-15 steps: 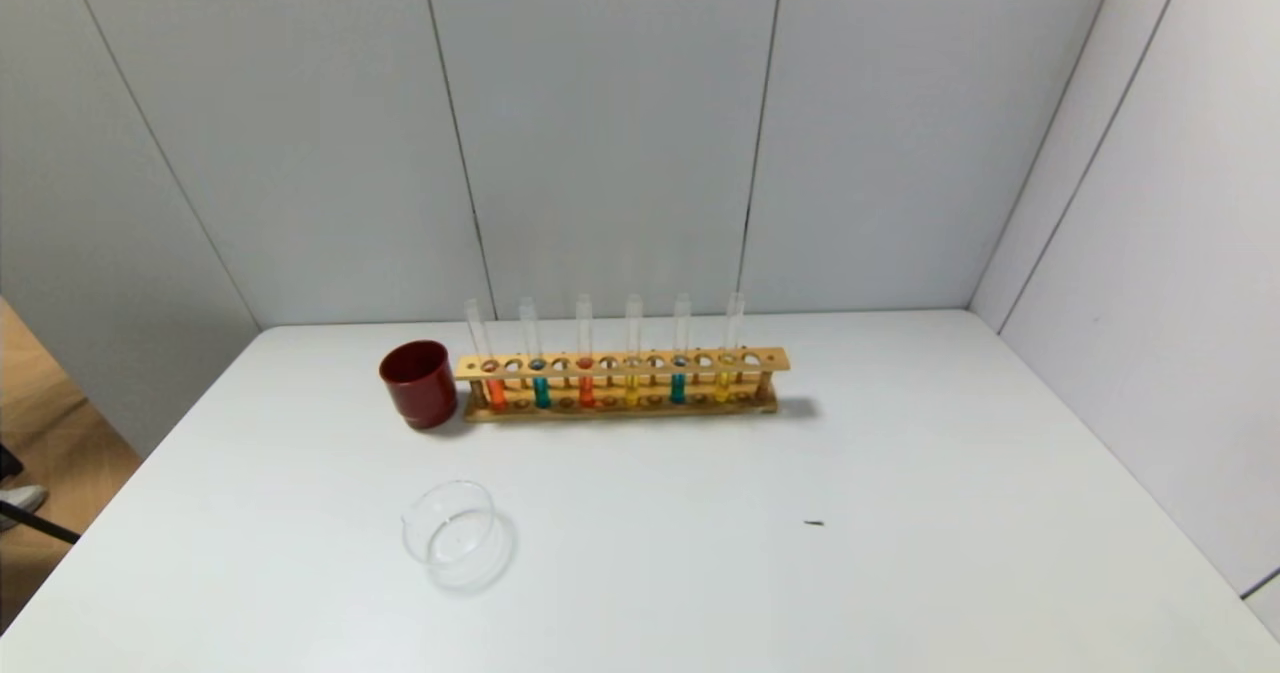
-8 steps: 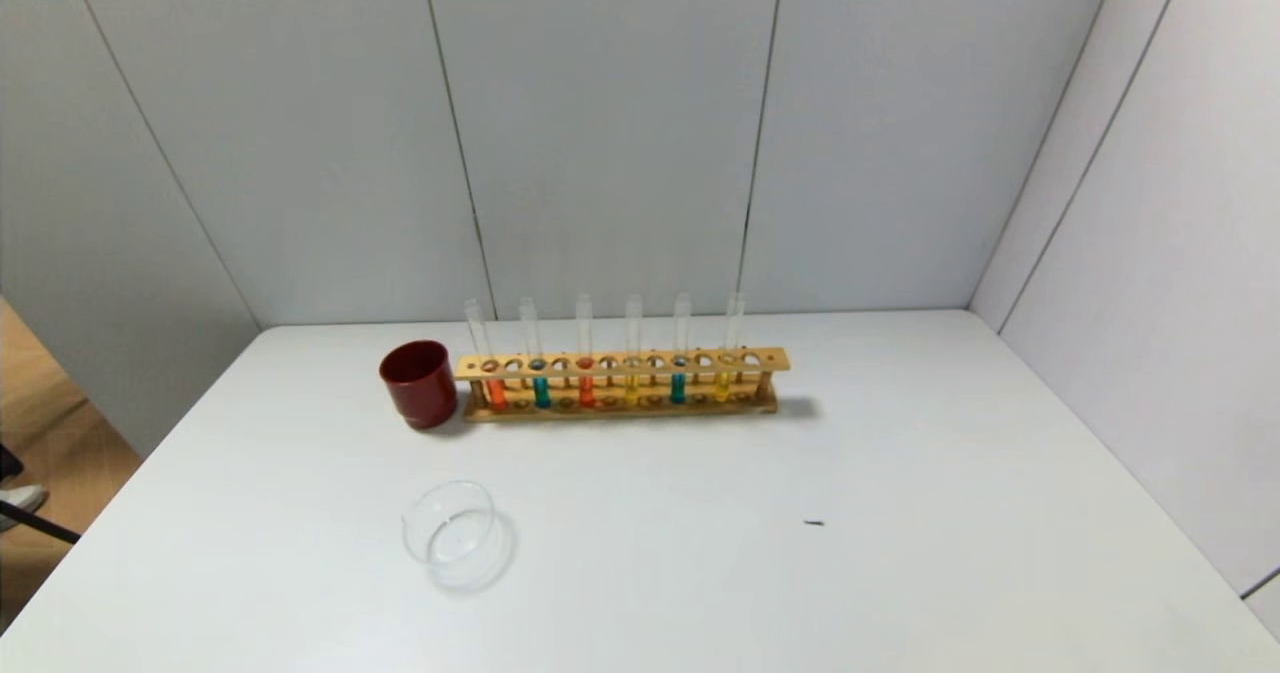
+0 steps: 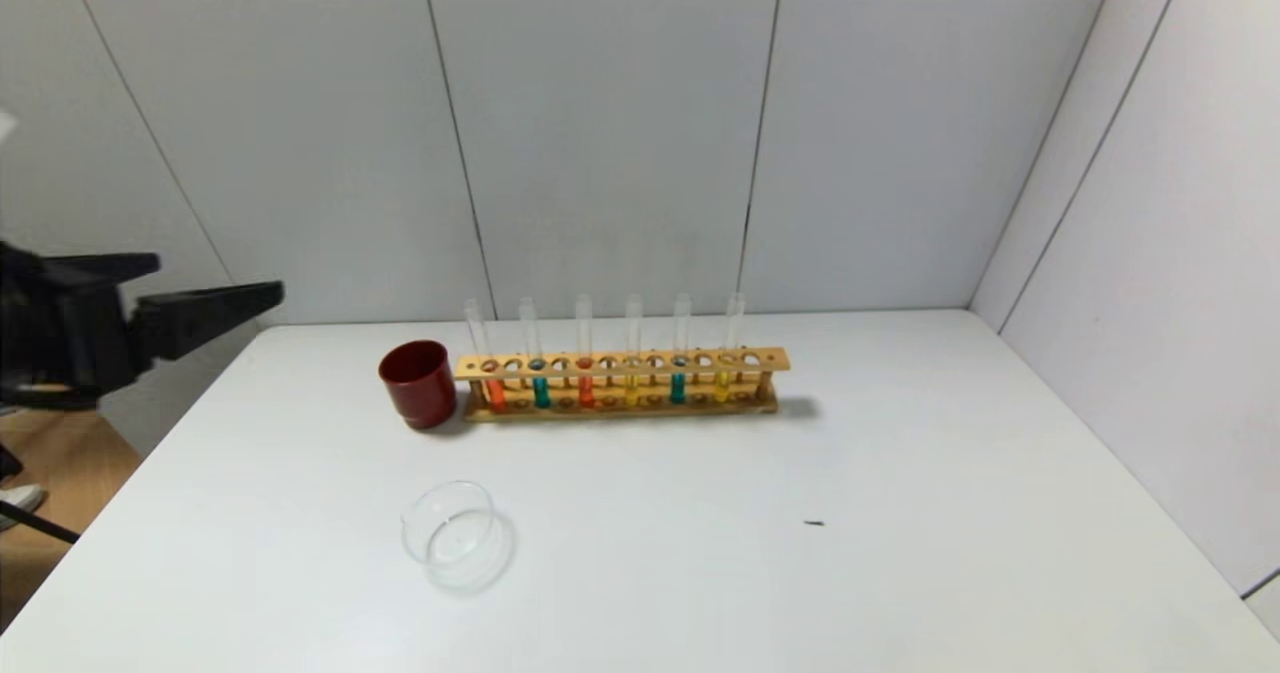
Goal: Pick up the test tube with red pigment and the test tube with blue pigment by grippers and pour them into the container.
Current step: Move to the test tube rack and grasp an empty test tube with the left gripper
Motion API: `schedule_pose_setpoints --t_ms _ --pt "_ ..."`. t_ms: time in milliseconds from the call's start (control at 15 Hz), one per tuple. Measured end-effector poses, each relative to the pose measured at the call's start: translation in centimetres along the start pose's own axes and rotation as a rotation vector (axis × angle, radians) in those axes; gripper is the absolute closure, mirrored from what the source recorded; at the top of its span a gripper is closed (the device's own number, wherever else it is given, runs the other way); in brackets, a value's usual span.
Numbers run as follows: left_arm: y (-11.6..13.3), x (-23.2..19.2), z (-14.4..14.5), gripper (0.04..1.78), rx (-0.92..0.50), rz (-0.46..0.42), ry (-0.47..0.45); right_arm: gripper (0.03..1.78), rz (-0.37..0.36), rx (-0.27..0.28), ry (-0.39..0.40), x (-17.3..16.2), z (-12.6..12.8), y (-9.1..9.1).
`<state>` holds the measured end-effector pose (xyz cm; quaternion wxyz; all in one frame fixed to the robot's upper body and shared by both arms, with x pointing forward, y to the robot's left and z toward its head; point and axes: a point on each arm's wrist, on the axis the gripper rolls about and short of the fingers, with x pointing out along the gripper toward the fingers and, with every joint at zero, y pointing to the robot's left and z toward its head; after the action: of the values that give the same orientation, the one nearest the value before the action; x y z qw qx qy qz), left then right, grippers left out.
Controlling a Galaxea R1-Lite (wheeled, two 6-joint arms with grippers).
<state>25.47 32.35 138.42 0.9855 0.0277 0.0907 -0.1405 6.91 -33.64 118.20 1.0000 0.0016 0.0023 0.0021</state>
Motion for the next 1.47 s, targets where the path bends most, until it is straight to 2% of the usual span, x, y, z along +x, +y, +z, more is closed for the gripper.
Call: schedule_pose_setpoints --t_ms 133,400,600,867,1467 --pt "0.9 4.4 -0.1 0.07 -0.002 -0.013 0.009 0.06 0.0 0.0 0.0 0.0 0.0 0.0" --pt "2.3 11.9 -2.2 0.07 -0.009 -0.024 0.027 0.06 0.0 0.0 0.0 0.0 0.0 0.0" --pt "2.5 15.6 -4.1 0.07 -0.032 -0.04 0.05 0.06 0.0 0.0 0.0 0.0 0.0 0.0" --pt "2.1 18.5 -6.3 0.07 -0.058 -0.072 0.098 0.06 0.0 0.0 0.0 0.0 0.0 0.0" --pt "1.2 23.7 -9.9 0.07 -0.057 -0.112 0.137 0.06 0.0 0.0 0.0 0.0 0.0 0.0"
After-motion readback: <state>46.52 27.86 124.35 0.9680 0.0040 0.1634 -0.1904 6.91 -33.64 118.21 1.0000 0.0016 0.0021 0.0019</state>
